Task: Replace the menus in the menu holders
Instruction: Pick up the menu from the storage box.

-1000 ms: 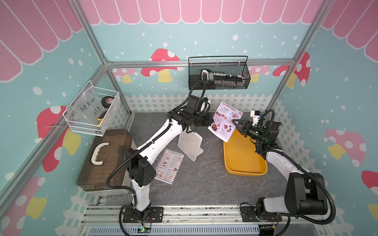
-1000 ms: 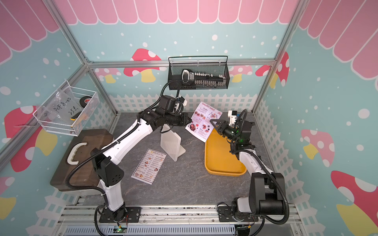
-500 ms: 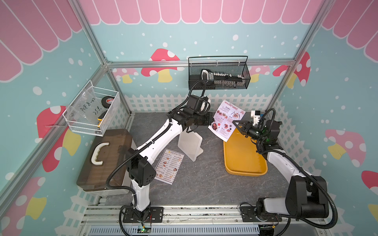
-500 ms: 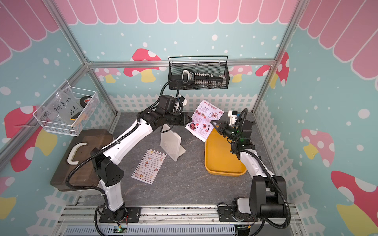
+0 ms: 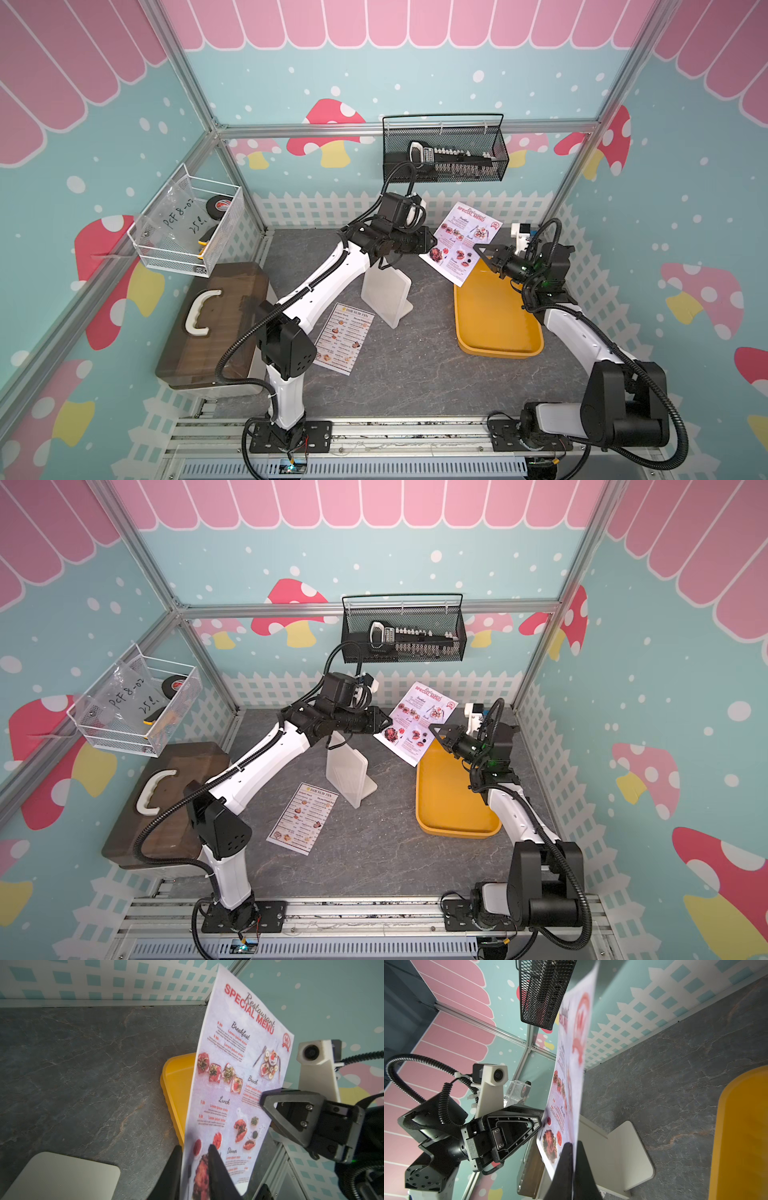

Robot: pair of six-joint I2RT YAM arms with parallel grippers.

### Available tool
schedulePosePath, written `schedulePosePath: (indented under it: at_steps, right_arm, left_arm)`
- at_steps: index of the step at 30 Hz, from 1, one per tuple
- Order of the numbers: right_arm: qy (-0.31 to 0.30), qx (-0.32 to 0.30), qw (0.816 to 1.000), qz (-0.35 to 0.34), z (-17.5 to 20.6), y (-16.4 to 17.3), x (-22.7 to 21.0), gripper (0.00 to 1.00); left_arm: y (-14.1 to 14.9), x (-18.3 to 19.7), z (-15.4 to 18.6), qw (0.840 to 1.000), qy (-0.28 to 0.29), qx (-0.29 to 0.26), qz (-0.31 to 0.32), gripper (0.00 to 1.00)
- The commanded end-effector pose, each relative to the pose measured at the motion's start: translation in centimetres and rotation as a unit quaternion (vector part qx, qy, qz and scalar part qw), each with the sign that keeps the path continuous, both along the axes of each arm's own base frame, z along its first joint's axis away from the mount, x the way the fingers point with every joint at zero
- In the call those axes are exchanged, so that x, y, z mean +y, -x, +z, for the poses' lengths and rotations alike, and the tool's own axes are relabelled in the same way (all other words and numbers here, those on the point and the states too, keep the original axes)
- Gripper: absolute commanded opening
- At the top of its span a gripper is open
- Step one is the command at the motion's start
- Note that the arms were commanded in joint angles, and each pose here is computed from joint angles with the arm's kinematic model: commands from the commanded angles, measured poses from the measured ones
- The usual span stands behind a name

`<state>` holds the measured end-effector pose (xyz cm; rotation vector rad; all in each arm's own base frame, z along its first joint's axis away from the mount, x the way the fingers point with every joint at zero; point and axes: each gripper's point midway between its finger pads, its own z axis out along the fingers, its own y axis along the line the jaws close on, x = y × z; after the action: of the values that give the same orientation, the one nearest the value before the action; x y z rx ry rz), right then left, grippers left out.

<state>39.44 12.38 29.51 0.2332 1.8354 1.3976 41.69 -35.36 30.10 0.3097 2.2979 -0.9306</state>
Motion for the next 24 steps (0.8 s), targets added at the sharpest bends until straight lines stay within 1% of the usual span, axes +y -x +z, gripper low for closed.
schedulePosePath:
  at_steps: [1, 4, 7, 11, 14, 17, 19, 21, 24]
  right_arm:
    - [0.055, -0.048, 0.997, 0.0, 3.0, 0.8, 0.7, 0.04]
    - [0.102, -0.055, 0.993, 0.008, 3.5, 1.4, 1.8, 0.04]
    - [0.131, -0.067, 0.989, 0.013, 4.5, 1.7, 2.7, 0.04]
    - [0.167, -0.088, 0.981, 0.038, 5.8, 2.1, 4.4, 0.04]
    - [0.211, -0.103, 0.97, 0.062, 6.8, 2.6, 6.6, 0.04]
    - [0.223, -0.113, 0.964, 0.086, 7.5, 2.9, 8.4, 0.05]
    - [0.23, -0.114, 0.961, 0.106, 7.5, 3.1, 9.6, 0.05]
    - [0.24, -0.109, 0.956, 0.126, 6.9, 3.2, 10.8, 0.05]
    - [0.262, -0.104, 0.949, 0.142, 6.3, 3.3, 11.9, 0.05]
  left_arm:
    - [-0.7, 2.0, 2.1, 0.999, 0.011, -0.023, 0.034, 0.38]
    - [-1.6, 3.3, 2.6, 0.997, 0.013, -0.034, 0.061, 0.45]
    - [-2.4, 5.0, 3.2, 0.995, 0.006, -0.048, 0.085, 0.49]
    - [-3.2, 8.7, 2.9, 0.988, -0.036, -0.062, 0.139, 0.51]
    - [-3.3, 12.9, 1.5, 0.972, -0.094, -0.068, 0.203, 0.52]
    - [-2.7, 17.2, -0.8, 0.955, -0.139, -0.059, 0.254, 0.53]
    - [-1.9, 19.4, -2.7, 0.949, -0.151, -0.044, 0.275, 0.54]
    - [-1.4, 21.8, -4.2, 0.942, -0.15, -0.03, 0.298, 0.54]
    - [-0.8, 24.1, -6.4, 0.935, -0.152, -0.012, 0.321, 0.56]
